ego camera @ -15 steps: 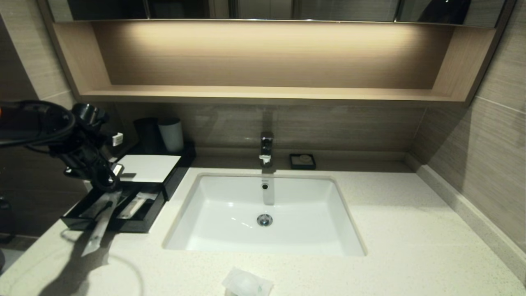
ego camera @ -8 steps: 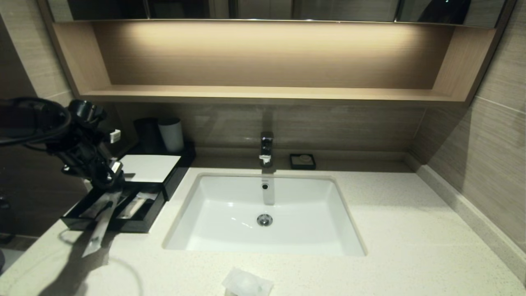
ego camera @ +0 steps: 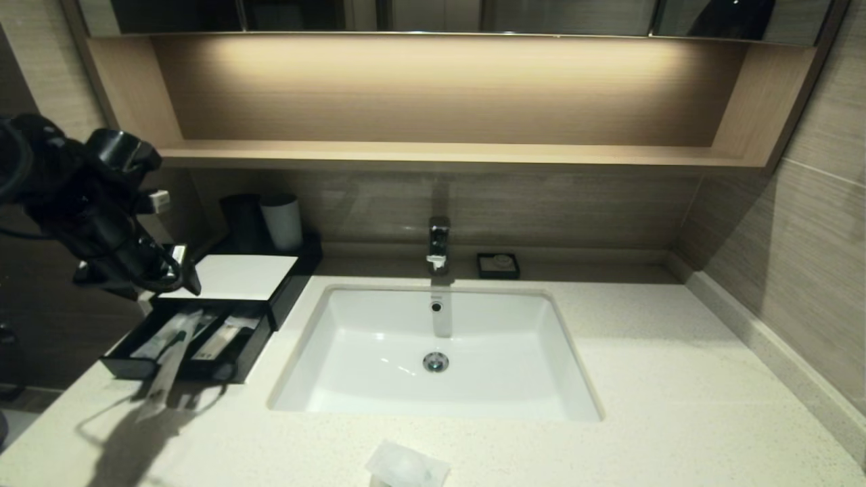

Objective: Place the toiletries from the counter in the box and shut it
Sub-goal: Place the bathroom toiletry into the drawer

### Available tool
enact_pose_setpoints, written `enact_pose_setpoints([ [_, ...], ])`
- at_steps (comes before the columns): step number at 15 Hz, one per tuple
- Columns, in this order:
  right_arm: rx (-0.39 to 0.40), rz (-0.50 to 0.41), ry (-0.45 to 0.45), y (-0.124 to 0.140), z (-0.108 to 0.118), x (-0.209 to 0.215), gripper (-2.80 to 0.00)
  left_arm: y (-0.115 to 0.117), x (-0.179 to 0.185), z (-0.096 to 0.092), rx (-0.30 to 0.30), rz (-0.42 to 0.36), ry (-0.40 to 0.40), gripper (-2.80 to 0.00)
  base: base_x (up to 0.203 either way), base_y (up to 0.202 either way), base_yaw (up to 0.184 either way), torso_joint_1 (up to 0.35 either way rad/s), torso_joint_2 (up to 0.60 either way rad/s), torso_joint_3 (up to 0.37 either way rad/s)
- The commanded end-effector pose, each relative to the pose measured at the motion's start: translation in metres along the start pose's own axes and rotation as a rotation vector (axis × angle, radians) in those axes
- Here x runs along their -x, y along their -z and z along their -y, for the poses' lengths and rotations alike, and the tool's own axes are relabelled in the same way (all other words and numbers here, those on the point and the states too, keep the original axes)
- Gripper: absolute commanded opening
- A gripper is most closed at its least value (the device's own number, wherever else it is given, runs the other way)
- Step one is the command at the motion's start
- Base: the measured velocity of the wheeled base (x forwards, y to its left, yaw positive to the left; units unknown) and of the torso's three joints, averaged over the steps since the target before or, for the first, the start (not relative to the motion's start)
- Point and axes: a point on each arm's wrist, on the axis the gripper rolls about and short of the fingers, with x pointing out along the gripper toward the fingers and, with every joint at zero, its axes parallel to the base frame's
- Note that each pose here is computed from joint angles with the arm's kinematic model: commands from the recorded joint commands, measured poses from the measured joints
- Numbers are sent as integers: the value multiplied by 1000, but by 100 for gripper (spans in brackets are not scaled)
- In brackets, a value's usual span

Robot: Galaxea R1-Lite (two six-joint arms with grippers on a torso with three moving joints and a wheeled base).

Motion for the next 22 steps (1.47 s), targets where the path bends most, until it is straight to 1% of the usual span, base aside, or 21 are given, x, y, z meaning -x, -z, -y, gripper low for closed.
enact_pose_setpoints([
  [1, -1, -2, 0, 0, 0, 0, -280, 16, 31, 14, 92, -27, 61, -280, 0, 0, 0, 0, 0, 0],
  [2, -1, -1, 0, 0, 0, 0, -280, 22, 38, 20, 135, -51, 75, -280, 0, 0, 0, 0, 0, 0],
  [4, -1, -2, 0, 0, 0, 0, -280, 32, 44, 28, 231, -114, 73, -280, 0, 0, 0, 0, 0, 0],
  [6, -1, -1, 0, 0, 0, 0, -280, 36, 41, 29, 291, -175, 49, -280, 0, 0, 0, 0, 0, 0],
  [7, -1, -2, 0, 0, 0, 0, -280, 38, 40, 28, 313, -186, 41, -280, 0, 0, 0, 0, 0, 0],
  [10, -1, -1, 0, 0, 0, 0, -280, 44, 39, 25, 361, -206, 28, -280, 0, 0, 0, 0, 0, 0],
  [12, -1, -2, 0, 0, 0, 0, -280, 52, 31, 23, 372, -241, 6, -280, 0, 0, 0, 0, 0, 0],
  [15, -1, -2, 0, 0, 0, 0, -280, 59, 15, 11, 424, -275, -31, -280, 0, 0, 0, 0, 0, 0],
  [20, -1, -2, 0, 0, 0, 0, -280, 60, 1, -7, 488, -282, -65, -280, 0, 0, 0, 0, 0, 0],
  [22, -1, -2, 0, 0, 0, 0, -280, 59, -1, -10, 498, -285, -67, -280, 0, 0, 0, 0, 0, 0],
])
